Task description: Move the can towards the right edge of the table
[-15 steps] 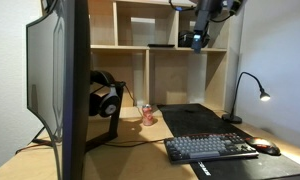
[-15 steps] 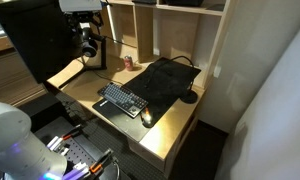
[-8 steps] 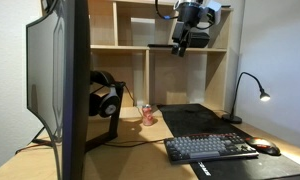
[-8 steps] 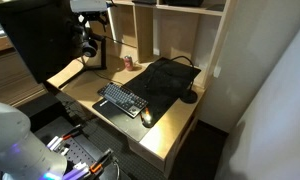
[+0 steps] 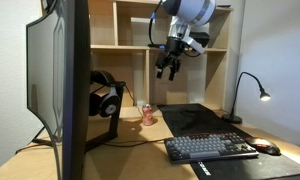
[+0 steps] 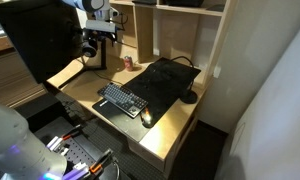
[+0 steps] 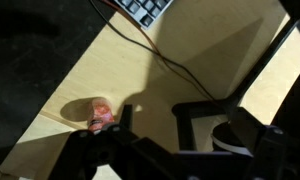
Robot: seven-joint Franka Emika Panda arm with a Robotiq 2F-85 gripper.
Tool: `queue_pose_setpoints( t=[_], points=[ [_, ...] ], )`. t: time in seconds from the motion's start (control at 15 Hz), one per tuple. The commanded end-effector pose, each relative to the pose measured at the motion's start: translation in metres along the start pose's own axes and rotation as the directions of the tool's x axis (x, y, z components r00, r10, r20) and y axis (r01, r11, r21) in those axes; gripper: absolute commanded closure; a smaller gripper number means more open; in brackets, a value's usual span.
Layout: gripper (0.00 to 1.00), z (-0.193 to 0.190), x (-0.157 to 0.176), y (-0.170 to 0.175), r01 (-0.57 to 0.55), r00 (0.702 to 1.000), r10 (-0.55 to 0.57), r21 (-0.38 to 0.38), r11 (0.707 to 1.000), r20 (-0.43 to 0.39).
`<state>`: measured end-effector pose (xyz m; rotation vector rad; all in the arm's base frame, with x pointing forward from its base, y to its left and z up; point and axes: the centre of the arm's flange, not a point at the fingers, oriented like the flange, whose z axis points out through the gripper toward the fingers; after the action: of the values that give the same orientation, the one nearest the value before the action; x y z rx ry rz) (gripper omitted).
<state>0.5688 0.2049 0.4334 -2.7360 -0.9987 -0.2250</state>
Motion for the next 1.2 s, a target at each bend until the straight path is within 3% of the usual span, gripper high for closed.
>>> queue_pose_setpoints(
  t=[0.0,0.27,0.8,1.13],
  points=[
    [0.0,0.01,0.012,0.003,-0.039,0.999,0.039,0.003,0.999,-0.018],
    [0.0,0.017,0.019,0.004,-0.046,0.999,0.046,0.008,0.999,-0.019],
    [0.0,0.088,0.069,0.022,-0.142,0.961,0.096,-0.164,0.976,-0.26],
    [0.0,0.091,0.06,0.022,-0.156,0.962,0.115,-0.153,0.976,-0.248]
  ],
)
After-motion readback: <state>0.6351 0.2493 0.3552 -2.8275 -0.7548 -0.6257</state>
